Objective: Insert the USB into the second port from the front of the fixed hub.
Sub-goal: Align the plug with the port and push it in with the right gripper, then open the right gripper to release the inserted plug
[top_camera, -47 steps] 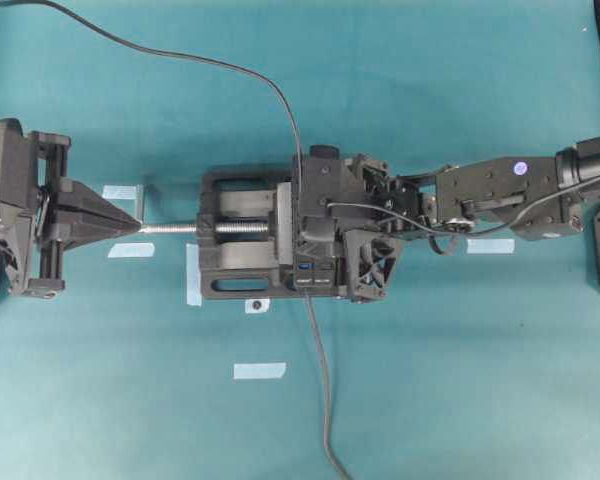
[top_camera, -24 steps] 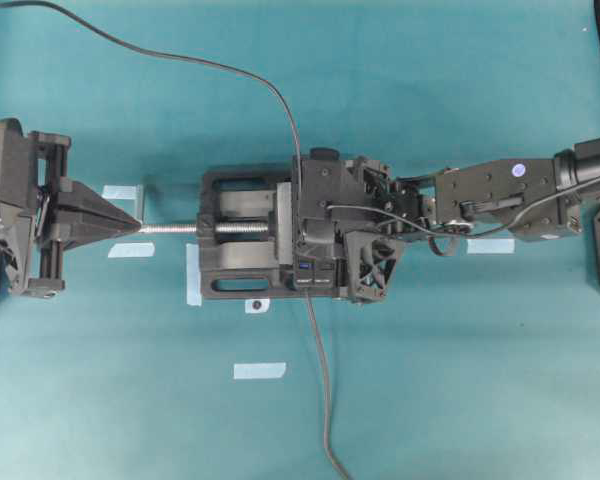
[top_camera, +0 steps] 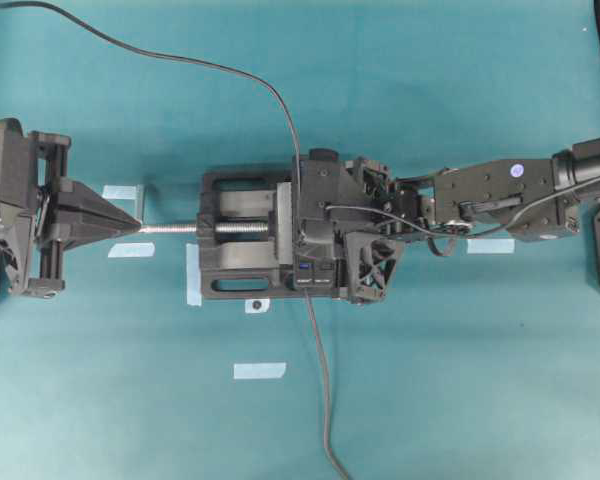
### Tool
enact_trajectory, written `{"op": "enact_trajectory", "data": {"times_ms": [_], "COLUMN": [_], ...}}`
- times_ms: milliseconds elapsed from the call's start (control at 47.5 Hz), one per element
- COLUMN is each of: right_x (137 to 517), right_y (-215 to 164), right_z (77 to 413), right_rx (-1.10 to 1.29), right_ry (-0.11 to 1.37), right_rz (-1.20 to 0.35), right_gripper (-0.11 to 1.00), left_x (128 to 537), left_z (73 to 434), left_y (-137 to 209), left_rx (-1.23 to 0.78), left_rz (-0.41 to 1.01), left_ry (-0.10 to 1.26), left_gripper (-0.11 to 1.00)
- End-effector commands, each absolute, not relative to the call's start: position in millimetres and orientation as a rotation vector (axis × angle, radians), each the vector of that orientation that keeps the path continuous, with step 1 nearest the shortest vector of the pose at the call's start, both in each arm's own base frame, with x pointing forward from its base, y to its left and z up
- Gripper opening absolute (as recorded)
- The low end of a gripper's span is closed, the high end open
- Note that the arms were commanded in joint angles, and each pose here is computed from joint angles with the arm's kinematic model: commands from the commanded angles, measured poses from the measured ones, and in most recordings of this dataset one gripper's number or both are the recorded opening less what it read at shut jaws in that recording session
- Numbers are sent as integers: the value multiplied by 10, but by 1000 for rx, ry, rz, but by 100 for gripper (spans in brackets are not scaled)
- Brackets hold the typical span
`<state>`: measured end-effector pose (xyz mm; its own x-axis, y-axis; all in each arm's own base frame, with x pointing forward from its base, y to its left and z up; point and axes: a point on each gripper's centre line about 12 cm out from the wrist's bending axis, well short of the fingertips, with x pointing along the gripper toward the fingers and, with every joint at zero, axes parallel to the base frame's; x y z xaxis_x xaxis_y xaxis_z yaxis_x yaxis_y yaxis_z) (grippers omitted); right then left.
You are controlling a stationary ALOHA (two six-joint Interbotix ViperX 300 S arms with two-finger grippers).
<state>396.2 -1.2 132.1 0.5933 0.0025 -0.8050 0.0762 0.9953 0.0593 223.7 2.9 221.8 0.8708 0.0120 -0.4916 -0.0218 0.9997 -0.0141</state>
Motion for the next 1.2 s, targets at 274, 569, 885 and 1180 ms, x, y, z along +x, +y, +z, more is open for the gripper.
{"op": "enact_trajectory", "data": {"times_ms": [274, 569, 885, 1180], "right_x": [3943, 3969, 3982, 3989], "right_y": [19, 7, -5, -67], "right_z": [1312, 1421, 1487, 1507], "right_rx": [97, 100, 105, 133], "right_ry": [951, 909, 889, 892], "right_rz": [-41, -43, -45, -71], "right_gripper": [9, 13, 38, 72], "left_x": [2263, 2260, 2260, 2263], "left_z": [2275, 2269, 2269, 2275], "left_y": [33, 33, 33, 33], "left_rx": [-18, -18, -18, -18], "left_rz": [19, 19, 19, 19], "left_ry": [492, 494, 494, 492], "left_gripper": [0, 0, 0, 0]}}
